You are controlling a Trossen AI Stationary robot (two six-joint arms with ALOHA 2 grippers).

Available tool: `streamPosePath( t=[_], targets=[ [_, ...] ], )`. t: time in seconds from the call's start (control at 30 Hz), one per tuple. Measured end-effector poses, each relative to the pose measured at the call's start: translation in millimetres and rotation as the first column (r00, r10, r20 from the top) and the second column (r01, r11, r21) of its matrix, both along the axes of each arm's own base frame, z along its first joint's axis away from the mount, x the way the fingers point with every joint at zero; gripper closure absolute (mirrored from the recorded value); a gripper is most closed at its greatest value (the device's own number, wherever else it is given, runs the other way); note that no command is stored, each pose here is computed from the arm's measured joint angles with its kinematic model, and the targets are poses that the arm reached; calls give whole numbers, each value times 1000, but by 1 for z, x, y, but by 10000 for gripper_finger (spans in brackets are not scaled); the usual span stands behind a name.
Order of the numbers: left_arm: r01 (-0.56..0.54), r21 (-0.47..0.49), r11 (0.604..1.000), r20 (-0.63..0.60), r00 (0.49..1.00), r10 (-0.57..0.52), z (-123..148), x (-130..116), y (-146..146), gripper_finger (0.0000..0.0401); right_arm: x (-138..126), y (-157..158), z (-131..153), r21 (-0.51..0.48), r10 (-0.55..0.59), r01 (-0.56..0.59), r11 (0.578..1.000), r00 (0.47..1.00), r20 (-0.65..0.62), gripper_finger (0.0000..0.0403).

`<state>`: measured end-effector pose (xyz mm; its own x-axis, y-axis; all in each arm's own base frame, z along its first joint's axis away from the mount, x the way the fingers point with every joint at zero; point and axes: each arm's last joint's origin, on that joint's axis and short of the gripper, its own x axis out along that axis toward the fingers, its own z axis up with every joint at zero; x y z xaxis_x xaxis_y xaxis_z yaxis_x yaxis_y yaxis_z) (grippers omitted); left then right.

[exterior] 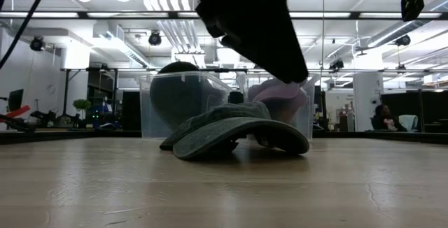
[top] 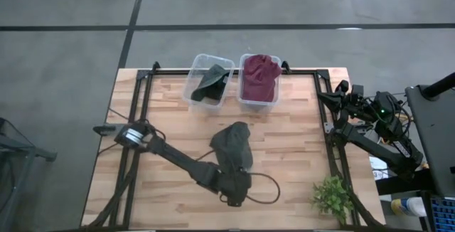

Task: Pick & Place hat
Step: Put the gray cap into the left transparent bin

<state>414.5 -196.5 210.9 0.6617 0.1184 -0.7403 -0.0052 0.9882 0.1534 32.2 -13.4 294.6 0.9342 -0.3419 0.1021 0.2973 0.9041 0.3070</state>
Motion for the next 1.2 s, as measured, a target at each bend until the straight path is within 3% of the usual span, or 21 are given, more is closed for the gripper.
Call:
streamPosePath(
  t=[0.17,0.33,0.5,0.73,0.93,1.2],
  targets=[
    [-50,41,998,-44,998,51,-12,3,-17,233,0,0,0,-7,-1,1,1000,1000,-2,394],
    [-160,214,964,-25,985,169,-19,3,-25,234,0,0,0,-17,-2,2,1000,1000,-6,394],
    [-166,180,969,-27,984,174,-22,8,-30,234,0,0,0,-30,-5,5,1000,1000,-11,394],
    [-162,215,963,-67,981,179,-39,12,-27,234,0,0,0,-30,-6,6,1000,1000,-11,394],
    [-229,387,893,5,969,247,-41,9,-21,234,0,0,0,-31,-7,6,1000,1000,-11,394],
    [-253,349,902,0,963,270,-43,10,-18,234,0,0,0,-32,-7,6,999,1000,-11,394]
  ],
)
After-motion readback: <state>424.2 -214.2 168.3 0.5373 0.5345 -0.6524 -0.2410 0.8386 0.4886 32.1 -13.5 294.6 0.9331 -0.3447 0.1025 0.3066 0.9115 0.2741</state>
